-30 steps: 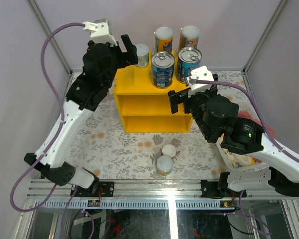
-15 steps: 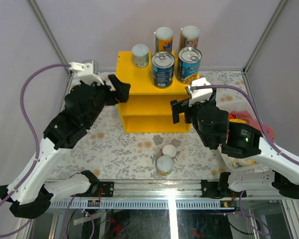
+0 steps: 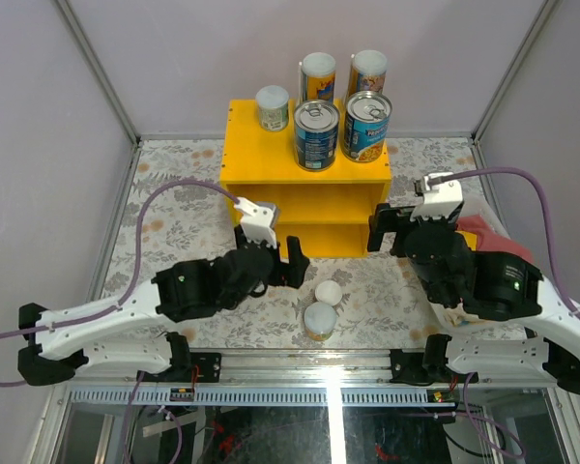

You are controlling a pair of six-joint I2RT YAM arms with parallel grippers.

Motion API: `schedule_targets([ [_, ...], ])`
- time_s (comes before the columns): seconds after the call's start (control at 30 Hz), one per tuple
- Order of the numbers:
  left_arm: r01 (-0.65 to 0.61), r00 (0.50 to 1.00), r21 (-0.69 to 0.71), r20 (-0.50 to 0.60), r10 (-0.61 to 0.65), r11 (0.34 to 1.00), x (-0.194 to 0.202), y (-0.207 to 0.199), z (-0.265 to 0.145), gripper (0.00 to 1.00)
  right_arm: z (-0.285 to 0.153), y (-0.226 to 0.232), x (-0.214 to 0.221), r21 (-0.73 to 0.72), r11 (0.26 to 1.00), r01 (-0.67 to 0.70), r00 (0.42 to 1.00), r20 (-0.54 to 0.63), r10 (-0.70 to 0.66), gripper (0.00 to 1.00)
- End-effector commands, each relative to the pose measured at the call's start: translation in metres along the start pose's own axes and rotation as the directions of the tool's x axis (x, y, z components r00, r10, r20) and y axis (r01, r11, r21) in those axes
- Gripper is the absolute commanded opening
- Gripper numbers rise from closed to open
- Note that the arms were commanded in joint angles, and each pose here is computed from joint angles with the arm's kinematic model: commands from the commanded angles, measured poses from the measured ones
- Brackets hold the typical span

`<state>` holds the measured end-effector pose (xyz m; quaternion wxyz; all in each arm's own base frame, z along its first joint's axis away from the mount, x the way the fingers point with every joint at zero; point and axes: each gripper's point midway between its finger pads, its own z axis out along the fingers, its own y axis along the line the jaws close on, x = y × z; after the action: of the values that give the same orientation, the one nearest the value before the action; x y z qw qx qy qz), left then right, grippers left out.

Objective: Place and organize the canned foods onto the counter

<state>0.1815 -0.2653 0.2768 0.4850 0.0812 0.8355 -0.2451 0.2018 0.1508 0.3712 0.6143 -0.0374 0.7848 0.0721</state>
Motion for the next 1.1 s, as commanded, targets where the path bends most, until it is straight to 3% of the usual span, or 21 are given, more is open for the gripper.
schedule_targets([
  [0.0,0.062,0.998,0.007,0.014,-0.062,0.998,0.021,-0.02,0.005,0.83,-0.008,-0.023,0.008,0.069,0.992,-0.109,0.994,0.0,0.109,1.0],
  [0.27,-0.015,0.998,0.052,-0.057,0.018,0.999,0.088,-0.054,0.024,0.86,-0.006,-0.019,0.01,0.069,0.992,-0.102,0.995,-0.006,0.102,1.0],
  [0.63,-0.077,0.989,0.022,-0.127,0.079,0.997,0.151,-0.052,0.072,0.93,-0.005,-0.014,0.006,0.042,0.996,-0.083,0.997,0.004,0.083,1.0],
  [1.07,-0.08,0.985,-0.027,-0.158,0.074,0.996,0.178,-0.041,0.118,0.95,-0.005,-0.01,-0.002,0.0,0.998,-0.07,0.997,0.035,0.07,1.0],
])
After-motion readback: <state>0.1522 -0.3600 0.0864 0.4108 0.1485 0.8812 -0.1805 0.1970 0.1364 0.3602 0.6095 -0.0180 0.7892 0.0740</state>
